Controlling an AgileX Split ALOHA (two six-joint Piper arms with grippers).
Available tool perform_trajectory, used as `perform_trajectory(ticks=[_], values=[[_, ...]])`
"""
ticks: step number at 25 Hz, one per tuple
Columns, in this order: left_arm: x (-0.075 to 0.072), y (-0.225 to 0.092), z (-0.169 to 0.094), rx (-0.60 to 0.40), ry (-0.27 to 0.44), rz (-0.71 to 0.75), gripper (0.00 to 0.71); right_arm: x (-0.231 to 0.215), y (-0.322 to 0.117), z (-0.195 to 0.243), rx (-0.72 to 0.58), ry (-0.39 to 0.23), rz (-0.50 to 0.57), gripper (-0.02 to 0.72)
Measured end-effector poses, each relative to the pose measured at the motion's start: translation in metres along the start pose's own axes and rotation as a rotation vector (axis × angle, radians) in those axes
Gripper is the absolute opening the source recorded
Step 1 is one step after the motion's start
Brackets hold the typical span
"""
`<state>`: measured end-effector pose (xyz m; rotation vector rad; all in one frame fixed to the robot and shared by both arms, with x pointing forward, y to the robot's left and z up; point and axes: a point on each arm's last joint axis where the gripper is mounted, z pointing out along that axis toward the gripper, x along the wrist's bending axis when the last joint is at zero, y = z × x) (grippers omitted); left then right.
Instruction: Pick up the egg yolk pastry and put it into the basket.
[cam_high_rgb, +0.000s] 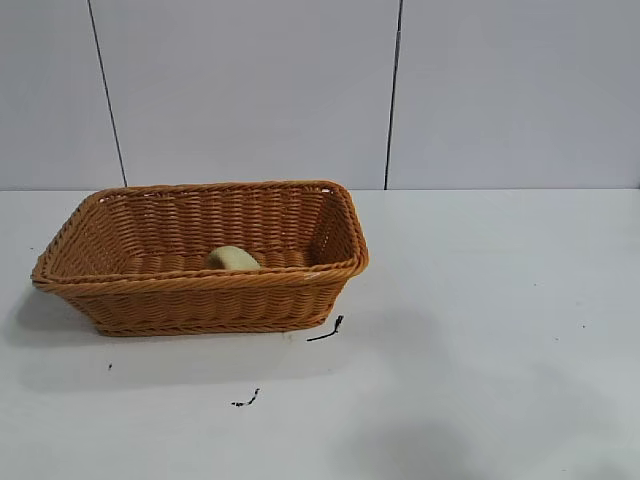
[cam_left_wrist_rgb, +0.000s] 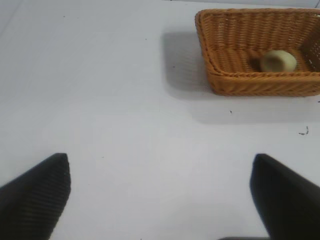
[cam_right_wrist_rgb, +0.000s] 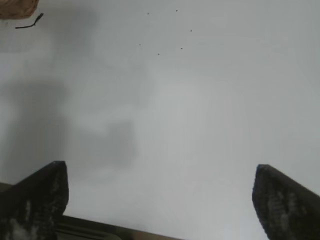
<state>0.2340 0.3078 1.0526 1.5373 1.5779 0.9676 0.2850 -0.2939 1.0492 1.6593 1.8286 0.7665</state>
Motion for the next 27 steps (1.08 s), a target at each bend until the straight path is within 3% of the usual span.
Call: perform_trajectory(ticks=[14,27], values=[[0.0,0.0,0.0,0.0,0.0,0.0,0.696,0.005,-0.028,-0.039,-0.31,-0.027,-0.018,0.694],[0.0,0.0,0.0,0.0,0.0,0.0,0.696,0.005,-0.03,-0.041,-0.323,-0.027,-0.019,0.694]])
